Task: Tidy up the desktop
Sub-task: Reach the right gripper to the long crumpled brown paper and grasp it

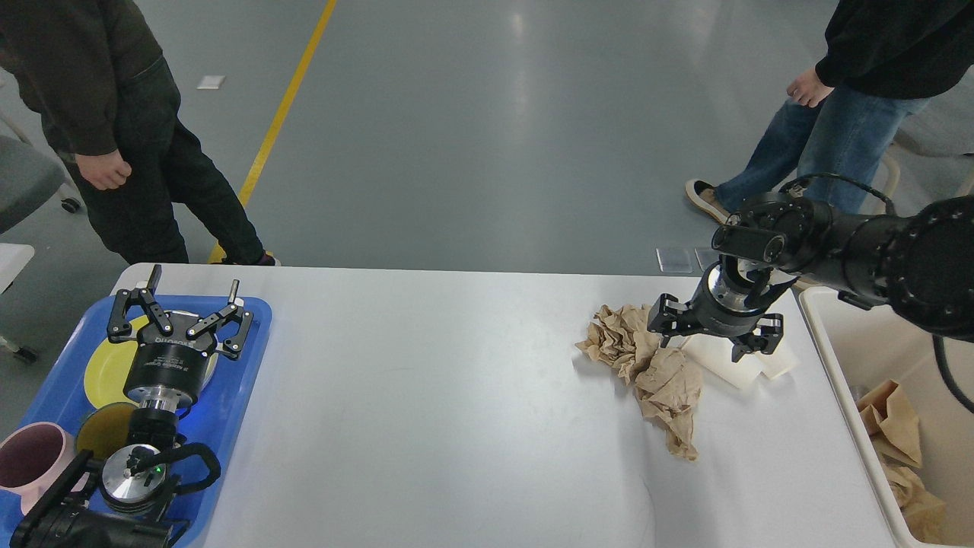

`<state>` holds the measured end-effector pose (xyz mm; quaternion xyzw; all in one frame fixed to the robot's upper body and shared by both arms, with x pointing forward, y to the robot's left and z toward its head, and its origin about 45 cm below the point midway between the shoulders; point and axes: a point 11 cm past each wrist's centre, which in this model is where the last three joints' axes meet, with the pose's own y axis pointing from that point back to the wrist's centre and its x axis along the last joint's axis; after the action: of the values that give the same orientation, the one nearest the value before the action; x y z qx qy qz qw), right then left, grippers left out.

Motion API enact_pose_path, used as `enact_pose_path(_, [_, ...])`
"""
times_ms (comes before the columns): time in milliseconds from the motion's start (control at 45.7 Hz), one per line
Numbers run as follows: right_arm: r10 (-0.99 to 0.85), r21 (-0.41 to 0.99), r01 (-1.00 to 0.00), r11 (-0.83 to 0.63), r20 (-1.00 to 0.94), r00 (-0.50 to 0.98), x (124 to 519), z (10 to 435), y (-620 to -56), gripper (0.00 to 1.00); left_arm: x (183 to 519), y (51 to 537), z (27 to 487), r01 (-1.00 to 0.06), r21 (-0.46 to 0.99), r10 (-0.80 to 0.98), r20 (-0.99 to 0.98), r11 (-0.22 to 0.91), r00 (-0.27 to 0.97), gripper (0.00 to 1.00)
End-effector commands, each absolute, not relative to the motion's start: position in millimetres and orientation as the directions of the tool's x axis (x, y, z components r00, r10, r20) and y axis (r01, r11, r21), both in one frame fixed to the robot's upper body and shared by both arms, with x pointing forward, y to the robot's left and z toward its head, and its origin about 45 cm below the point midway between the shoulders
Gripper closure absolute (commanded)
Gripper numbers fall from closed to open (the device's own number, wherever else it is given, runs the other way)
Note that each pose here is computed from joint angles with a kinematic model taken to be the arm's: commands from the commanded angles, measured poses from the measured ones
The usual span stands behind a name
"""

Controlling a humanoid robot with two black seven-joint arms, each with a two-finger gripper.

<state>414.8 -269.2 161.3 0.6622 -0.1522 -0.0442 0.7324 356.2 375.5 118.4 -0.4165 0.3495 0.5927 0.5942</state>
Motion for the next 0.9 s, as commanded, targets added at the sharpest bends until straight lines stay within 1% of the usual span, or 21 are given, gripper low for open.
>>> enact_pose_path(0, [-0.277,0.980,-0.164,0.109,0.188,0.942,415.4,128.8,-258.6,0.00,356.2,375.5,118.4,-0.995,-0.081,0.413,-0.909,-0.049,0.053,0.04])
enact_pose_path(153, [-0.303,0.970,-0.205,0.132,0.237,0.923,407.8,96.7,-259.3,0.00,356.2,375.6,118.5,-0.995,-0.082,0.413,-0.909,-0.051,0.053,0.04])
enact_pose_path(350, [-0.345,0.950,-0.255,0.180,0.304,0.888,397.6,74.4,-274.3,0.00,356.2,375.5,118.4,-0.995,-0.081,0.413,-0.909,-0.049,0.053,0.04])
enact_pose_path(503, [-0.353,0.939,-0.273,0.209,0.332,0.875,390.5,63.3,-282.3,0.00,356.2,375.6,118.5,-0.995,-0.082,0.413,-0.909,-0.051,0.053,0.04])
enact_pose_path(678, [-0.377,0.934,-0.291,0.206,0.351,0.857,387.7,57.4,-280.5,0.00,356.2,375.5,118.4,-0.995,-0.081,0.413,-0.909,-0.049,0.053,0.04])
enact_pose_path(809, [-0.424,0.923,-0.327,0.204,0.384,0.820,386.1,51.5,-277.1,0.00,356.2,375.5,118.4,-0.995,-0.081,0.413,-0.909,-0.049,0.053,0.04])
enact_pose_path(875, [-0.434,0.922,-0.330,0.201,0.386,0.814,384.4,49.4,-275.9,0.10,356.2,375.5,118.4,-0.995,-0.081,0.413,-0.909,-0.049,0.053,0.04])
